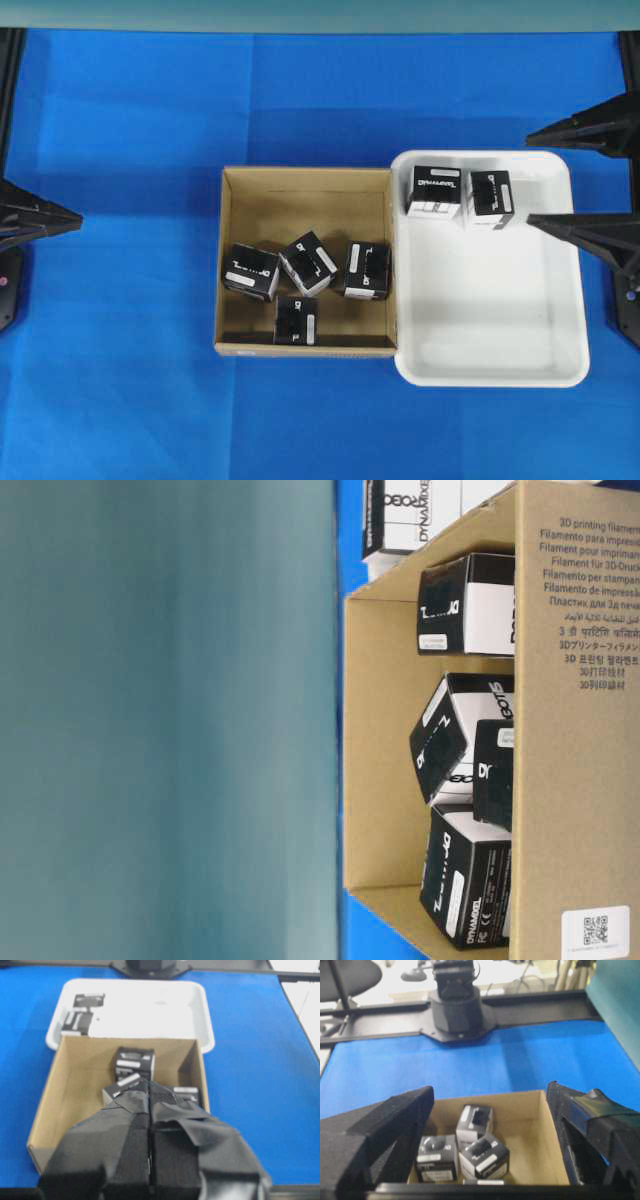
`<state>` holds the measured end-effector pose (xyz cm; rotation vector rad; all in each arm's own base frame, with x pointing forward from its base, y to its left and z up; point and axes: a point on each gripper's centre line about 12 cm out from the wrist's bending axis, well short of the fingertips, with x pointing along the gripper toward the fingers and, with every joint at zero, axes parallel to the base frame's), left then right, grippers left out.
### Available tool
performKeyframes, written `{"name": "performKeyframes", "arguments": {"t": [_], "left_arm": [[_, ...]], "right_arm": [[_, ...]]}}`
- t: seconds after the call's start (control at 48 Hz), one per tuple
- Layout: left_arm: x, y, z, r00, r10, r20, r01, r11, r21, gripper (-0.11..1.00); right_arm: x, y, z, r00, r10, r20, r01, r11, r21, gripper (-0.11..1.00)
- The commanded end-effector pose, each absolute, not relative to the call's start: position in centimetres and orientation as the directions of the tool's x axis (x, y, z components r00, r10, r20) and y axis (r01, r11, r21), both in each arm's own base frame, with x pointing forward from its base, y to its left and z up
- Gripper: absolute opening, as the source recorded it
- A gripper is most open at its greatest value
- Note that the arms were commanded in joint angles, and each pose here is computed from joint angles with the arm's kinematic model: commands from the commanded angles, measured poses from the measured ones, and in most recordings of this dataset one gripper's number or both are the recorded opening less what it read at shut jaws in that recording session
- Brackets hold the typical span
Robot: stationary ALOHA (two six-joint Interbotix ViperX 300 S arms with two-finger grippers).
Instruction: Pick a box that is randomly placed inside the cardboard box.
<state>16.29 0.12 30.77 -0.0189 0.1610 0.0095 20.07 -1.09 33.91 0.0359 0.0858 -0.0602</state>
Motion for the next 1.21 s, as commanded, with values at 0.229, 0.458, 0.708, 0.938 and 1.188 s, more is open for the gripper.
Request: {"name": "performKeyframes", "arguments": {"t": [0.229, 0.458, 0.708, 0.938, 1.188], "left_arm": [[16.2, 0.0, 32.6, 0.997, 0.002, -0.083, -0.003, 1.000, -0.020, -0.07], [16.2, 0.0, 32.9, 0.999, -0.002, -0.048, 0.001, 1.000, -0.017, -0.07], [16.7, -0.1, 33.3, 1.000, -0.005, 0.009, 0.005, 1.000, -0.014, -0.07], [17.2, -0.4, 32.6, 1.000, -0.023, -0.020, 0.023, 1.000, 0.015, -0.07], [17.2, -0.4, 32.7, 1.000, -0.023, -0.015, 0.024, 1.000, 0.020, -0.07]], "right_arm": [[19.9, -1.1, 33.9, 0.995, -0.057, -0.084, 0.059, 0.998, 0.016, 0.95], [19.9, -1.0, 33.9, 0.995, -0.057, -0.079, 0.058, 0.998, 0.020, 0.95], [19.9, -1.1, 33.8, 0.994, -0.059, -0.087, 0.061, 0.998, 0.021, 0.95], [19.9, -1.1, 33.8, 0.995, -0.060, -0.082, 0.062, 0.998, 0.029, 0.95], [19.9, -1.1, 33.7, 0.995, -0.060, -0.076, 0.062, 0.998, 0.021, 0.95]]}}
